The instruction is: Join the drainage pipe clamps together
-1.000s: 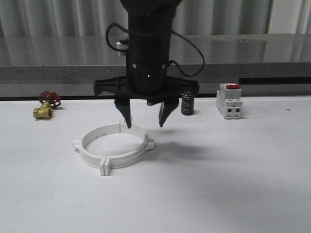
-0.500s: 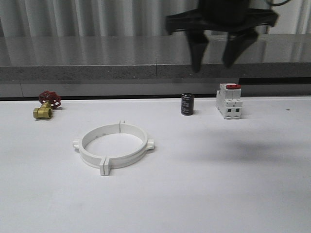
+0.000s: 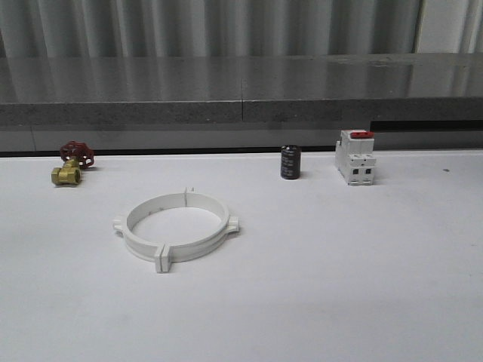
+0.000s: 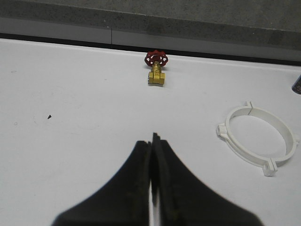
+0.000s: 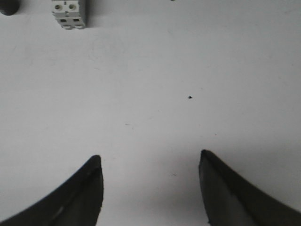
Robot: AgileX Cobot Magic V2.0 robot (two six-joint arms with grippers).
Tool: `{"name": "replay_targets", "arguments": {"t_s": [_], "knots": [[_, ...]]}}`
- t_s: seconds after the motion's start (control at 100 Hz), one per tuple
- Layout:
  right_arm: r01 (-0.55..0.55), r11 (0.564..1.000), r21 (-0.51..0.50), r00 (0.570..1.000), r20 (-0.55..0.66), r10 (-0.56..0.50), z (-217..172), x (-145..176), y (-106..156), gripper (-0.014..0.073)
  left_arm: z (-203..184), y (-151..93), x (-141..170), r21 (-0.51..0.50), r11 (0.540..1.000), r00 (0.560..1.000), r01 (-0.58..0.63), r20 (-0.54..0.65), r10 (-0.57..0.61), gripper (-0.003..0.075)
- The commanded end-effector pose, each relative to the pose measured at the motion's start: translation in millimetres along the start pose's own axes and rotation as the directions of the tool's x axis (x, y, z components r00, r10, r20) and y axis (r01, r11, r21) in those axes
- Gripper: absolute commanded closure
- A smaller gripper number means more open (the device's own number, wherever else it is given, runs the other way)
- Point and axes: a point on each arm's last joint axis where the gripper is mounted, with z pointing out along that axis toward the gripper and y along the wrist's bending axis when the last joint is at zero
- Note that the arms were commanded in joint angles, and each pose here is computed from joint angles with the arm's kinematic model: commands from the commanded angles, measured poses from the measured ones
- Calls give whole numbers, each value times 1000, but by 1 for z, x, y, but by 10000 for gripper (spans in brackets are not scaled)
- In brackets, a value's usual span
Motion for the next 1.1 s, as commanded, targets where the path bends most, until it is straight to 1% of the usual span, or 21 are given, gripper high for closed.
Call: {"name": "replay_targets", "arguments": {"t_s": [0.0,0.21,0.28,0.35,0.43,0.52,0.54,0.57,0.66,1.09], "knots": [[-12,1000,-7,993,118,13,-24,7,-7,138,-3,-3,-13,20,1000,997,-6,83,4,741],[-59,996,-68,985,159,69,-46,48,-8,140,-3,-3,-13,20,1000,997,-6,83,4,741],[-61,995,-73,983,170,73,-49,60,-9,165,-3,-3,-13,20,1000,997,-6,83,4,741],[-61,995,-76,979,190,75,-53,70,-10,253,-3,-3,-13,20,1000,997,-6,83,4,741],[-61,995,-80,973,219,77,-57,78,-11,421,-3,-3,-13,20,1000,997,-6,83,4,741],[-60,995,-85,965,249,80,-60,80,-11,603,-3,-3,-13,20,1000,997,-6,83,4,741],[-60,994,-86,964,254,80,-61,80,-11,639,-3,-3,-13,20,1000,997,-6,83,4,741],[-60,994,-87,962,262,81,-61,80,-11,667,-3,-3,-13,20,1000,997,-6,83,4,741],[-58,994,-91,956,283,82,-61,78,-11,662,-3,-3,-13,20,1000,997,-6,83,4,741],[-59,994,-89,958,274,81,-61,79,-11,662,-3,-3,-13,20,1000,997,-6,83,4,741]]}}
